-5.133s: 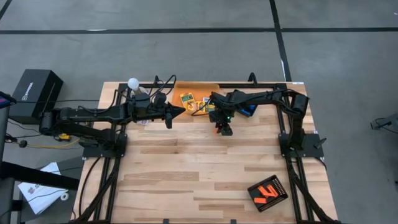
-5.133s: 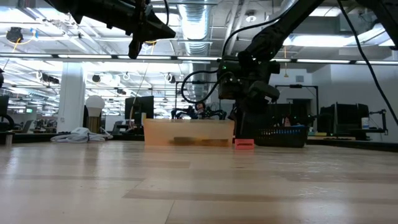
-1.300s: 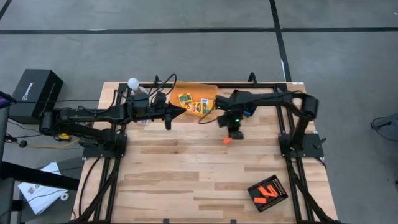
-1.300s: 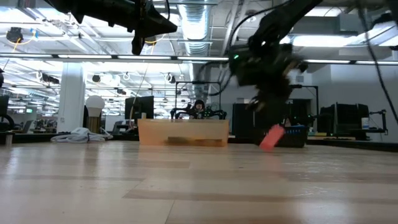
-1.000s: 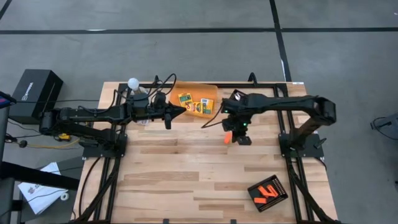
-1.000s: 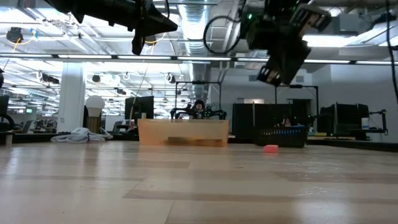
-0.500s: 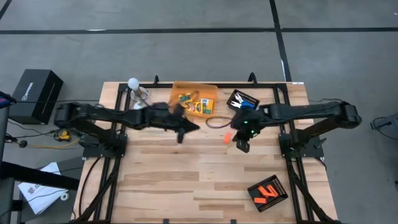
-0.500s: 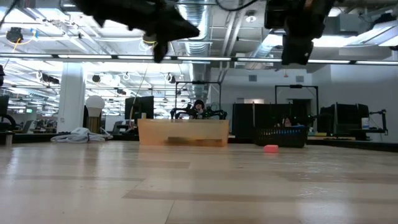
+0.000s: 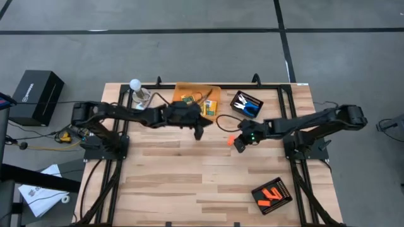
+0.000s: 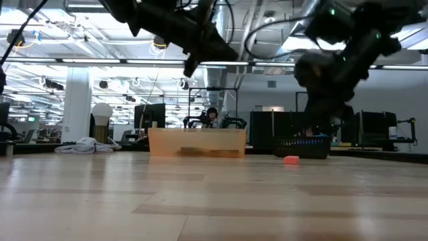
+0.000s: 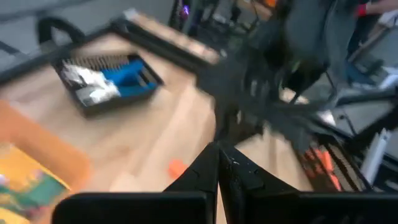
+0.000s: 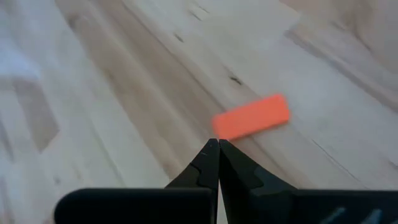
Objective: Pick & Place School Supplies
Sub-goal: Put the orange eraser into the bottom black bin
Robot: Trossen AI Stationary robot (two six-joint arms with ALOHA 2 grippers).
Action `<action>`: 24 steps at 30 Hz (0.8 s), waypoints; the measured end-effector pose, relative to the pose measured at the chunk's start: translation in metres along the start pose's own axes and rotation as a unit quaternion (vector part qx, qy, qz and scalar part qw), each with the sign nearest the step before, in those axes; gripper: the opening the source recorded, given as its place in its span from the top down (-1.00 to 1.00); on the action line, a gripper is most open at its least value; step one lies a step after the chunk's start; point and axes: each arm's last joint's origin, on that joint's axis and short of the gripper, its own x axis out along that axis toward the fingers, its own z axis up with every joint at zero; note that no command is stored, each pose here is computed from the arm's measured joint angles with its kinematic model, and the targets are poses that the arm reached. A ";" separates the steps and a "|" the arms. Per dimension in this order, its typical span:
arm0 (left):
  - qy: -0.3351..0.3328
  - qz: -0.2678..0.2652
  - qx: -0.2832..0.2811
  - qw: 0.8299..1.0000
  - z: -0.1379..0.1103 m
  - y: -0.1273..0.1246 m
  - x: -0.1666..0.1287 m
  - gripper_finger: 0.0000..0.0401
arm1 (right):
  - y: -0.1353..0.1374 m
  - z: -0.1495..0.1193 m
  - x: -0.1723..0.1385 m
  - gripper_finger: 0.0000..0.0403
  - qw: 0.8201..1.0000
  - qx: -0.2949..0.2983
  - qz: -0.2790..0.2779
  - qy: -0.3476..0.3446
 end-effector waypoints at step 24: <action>0.026 0.059 0.012 0.998 0.018 0.037 -0.023 1.00 | -0.016 0.010 0.043 1.00 0.998 0.013 0.055 0.006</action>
